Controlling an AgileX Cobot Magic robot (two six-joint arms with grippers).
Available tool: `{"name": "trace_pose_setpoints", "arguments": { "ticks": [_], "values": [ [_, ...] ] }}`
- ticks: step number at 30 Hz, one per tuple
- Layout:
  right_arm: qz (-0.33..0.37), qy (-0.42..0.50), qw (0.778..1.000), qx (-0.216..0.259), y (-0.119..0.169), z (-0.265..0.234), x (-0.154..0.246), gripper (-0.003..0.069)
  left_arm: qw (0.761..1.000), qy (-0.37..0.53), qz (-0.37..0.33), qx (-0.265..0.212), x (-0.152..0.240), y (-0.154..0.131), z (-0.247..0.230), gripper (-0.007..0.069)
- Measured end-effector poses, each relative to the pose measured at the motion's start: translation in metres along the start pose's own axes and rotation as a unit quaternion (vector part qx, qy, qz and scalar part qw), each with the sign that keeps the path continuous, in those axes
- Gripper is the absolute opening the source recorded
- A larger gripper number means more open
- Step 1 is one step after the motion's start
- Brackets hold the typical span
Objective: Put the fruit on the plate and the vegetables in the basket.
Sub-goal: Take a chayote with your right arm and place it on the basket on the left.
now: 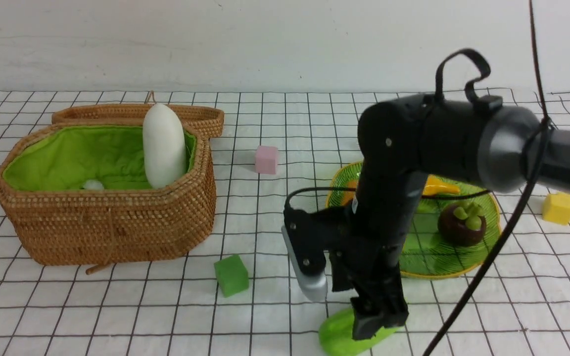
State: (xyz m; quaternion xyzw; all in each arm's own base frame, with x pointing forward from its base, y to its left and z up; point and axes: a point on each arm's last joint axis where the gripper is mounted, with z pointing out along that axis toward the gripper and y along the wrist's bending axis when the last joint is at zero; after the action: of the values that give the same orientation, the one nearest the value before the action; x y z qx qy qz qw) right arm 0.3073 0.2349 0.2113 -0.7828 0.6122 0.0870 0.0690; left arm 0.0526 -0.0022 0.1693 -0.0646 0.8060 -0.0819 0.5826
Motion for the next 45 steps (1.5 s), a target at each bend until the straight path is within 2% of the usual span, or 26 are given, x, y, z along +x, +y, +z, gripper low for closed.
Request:
{"name": "trace_pose_setpoints", "arguments": {
  "ticks": [2,7,9,13,16,19,22,23,24,26,28,29,30,31,34,37,40,45],
  "values": [
    [-0.009,0.012,1.000,0.009,0.000,0.014,0.006,0.0589,1.000,0.000,0.000,0.000,0.000,0.000,0.000,0.0167],
    [-0.008,0.041,0.999,-0.034,0.003,0.045,0.017,0.0585,1.000,0.000,0.000,0.000,0.000,0.000,0.000,0.0173],
    [0.001,0.041,0.999,-0.034,0.003,0.047,0.017,0.0572,1.000,0.000,0.000,0.000,0.000,0.000,0.000,0.0174],
    [0.050,0.038,0.997,-0.034,0.000,0.046,0.015,0.0453,1.000,0.000,0.000,0.000,0.000,0.000,0.000,0.0175],
    [0.090,0.026,0.994,-0.062,-0.004,0.035,0.006,0.0457,1.000,0.000,0.000,0.000,0.000,0.000,0.000,0.0175],
    [0.104,-0.015,0.994,-0.041,-0.016,0.015,-0.009,0.0457,1.000,0.000,0.000,0.000,0.000,0.000,0.000,0.0175],
    [0.130,-0.159,0.978,0.038,-0.043,-0.041,-0.053,0.0457,1.000,0.000,0.000,0.000,0.000,0.000,0.000,0.0176],
    [0.129,-0.163,0.977,0.046,-0.044,-0.044,-0.055,0.0457,1.000,0.000,0.000,0.000,0.000,0.000,0.000,0.0176],
    [0.133,-0.263,0.951,0.089,-0.055,-0.074,-0.082,0.0457,1.000,0.000,0.000,0.000,0.000,0.000,0.000,0.0176],
    [0.142,-0.366,0.912,0.121,-0.063,-0.098,-0.108,0.0457,1.000,0.000,0.000,0.000,0.000,0.000,0.000,0.0179],
    [0.150,-0.465,0.860,0.151,-0.073,-0.115,-0.131,0.0457,1.000,0.000,0.000,0.000,0.000,0.000,0.000,0.0182],
    [0.154,-0.496,0.840,0.160,-0.078,-0.118,-0.139,0.0457,1.000,0.000,0.000,0.000,0.000,0.000,0.000,0.0183],
    [0.155,-0.509,0.831,0.165,-0.080,-0.119,-0.142,0.0457,1.000,0.000,0.000,0.000,0.000,0.000,0.000,0.0183],
    [0.162,-0.548,0.800,0.182,-0.090,-0.116,-0.153,0.0457,1.000,0.000,0.000,0.000,0.000,0.000,0.000,0.0184],
    [0.186,-0.586,0.763,0.200,-0.110,-0.094,-0.167,0.0457,1.000,0.000,0.000,0.000,0.000,0.000,0.000,0.0186],
    [0.207,-0.587,0.754,0.209,-0.125,-0.063,-0.170,0.0457,1.000,0.000,0.000,0.000,0.000,0.000,0.000,0.0186],
    [0.242,-0.569,0.749,0.238,-0.142,-0.017,-0.171,0.0457,1.000,0.000,0.000,0.000,0.000,0.000,0.000,0.0186],
    [0.274,-0.552,0.743,0.261,-0.152,0.011,-0.167,0.0457,1.000,0.000,0.000,0.000,0.000,0.000,0.000,0.0186]
  ]
}}
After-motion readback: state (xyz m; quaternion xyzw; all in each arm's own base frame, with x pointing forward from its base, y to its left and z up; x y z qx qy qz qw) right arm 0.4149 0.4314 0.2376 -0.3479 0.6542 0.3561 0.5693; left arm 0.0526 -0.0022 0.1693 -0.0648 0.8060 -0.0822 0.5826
